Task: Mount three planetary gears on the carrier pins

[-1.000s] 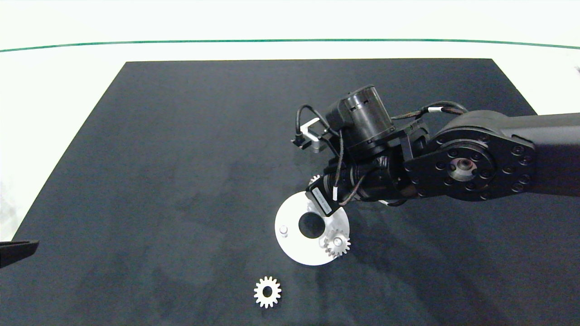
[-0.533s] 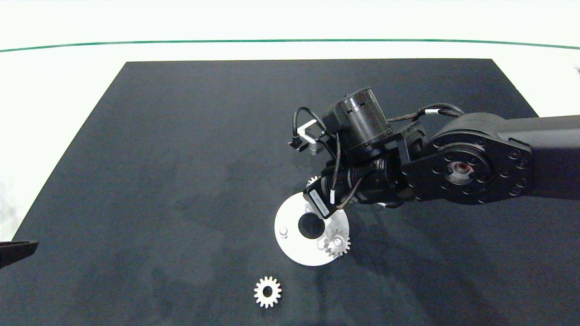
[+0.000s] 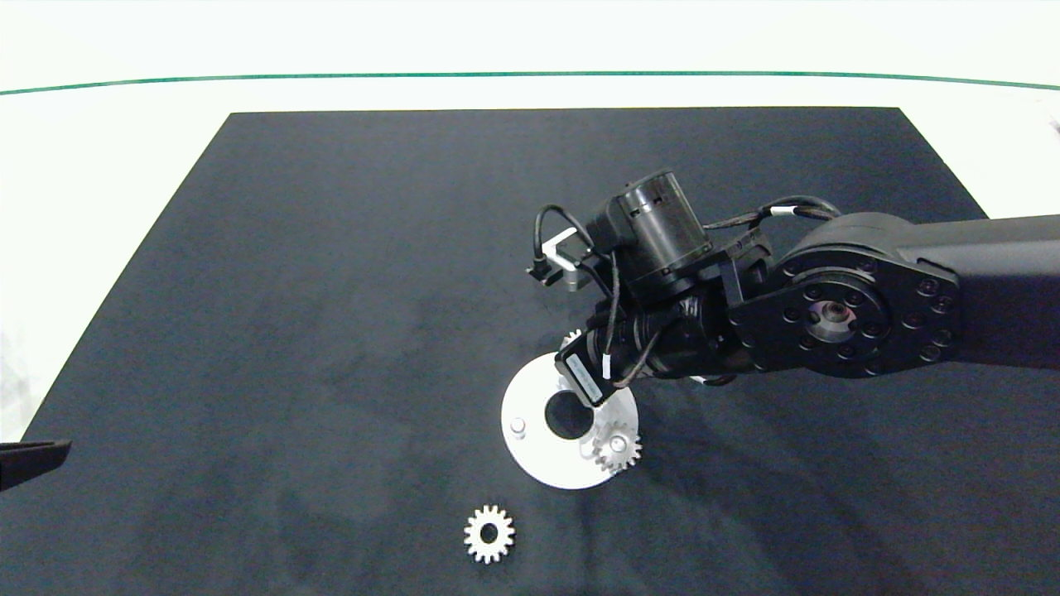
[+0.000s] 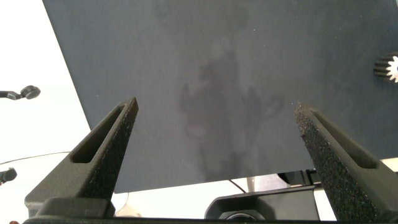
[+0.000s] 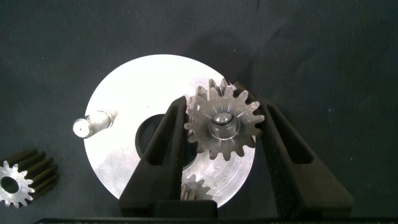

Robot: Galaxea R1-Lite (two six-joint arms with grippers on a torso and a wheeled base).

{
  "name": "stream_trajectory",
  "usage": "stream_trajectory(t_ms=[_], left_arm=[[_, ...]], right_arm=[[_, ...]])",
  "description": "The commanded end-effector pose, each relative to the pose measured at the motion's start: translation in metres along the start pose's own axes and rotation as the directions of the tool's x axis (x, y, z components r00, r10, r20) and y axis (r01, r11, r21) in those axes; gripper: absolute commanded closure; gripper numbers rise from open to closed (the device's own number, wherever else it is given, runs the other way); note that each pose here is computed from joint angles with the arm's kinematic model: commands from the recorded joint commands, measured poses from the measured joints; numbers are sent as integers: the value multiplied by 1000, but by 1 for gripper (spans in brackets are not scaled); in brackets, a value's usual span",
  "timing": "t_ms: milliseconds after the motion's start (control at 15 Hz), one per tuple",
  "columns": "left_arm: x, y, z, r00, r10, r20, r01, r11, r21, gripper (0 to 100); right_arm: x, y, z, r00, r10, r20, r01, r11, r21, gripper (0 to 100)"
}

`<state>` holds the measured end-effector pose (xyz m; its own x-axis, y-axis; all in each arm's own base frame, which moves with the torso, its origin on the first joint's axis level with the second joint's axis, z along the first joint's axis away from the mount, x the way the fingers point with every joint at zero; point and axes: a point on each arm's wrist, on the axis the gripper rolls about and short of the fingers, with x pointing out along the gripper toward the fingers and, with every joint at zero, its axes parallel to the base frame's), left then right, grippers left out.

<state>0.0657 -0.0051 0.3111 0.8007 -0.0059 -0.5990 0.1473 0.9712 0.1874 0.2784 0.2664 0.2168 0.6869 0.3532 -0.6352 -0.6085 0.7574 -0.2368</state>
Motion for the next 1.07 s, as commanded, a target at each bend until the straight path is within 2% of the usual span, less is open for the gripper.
stream_trajectory(t_ms=[67,133,600,800,933,1000,1067], left_arm=[[0,0,0,1000,1,-6,-1,1000,1,0],[0,0,0,1000,1,-6,-1,1000,3,0],[0,0,0,1000,0,-4,0,1000,3,0],[-3,-1,-4,1000,-1,-3,1,1000,3,0],[-20,-4,-17,999,-50,18,49,998,36,0],[-21,-5,-20,998,-59,22,59,998,30,0],[-16,-6,-25,998,-70,-4,70,997,21,0]], right_arm=[[0,0,-1,1000,-3,-4,3,1000,-2,75],[0,0,-1,1000,-5,-3,5,1000,-2,0],[-3,-2,0,1000,-11,2,11,1000,0,0],[-63,-18,-23,999,-31,25,30,999,16,0],[-113,-26,-54,998,-37,52,35,999,26,0],[-136,-29,-74,997,-40,72,38,999,30,0],[-155,-31,-96,995,-52,82,50,998,32,0]])
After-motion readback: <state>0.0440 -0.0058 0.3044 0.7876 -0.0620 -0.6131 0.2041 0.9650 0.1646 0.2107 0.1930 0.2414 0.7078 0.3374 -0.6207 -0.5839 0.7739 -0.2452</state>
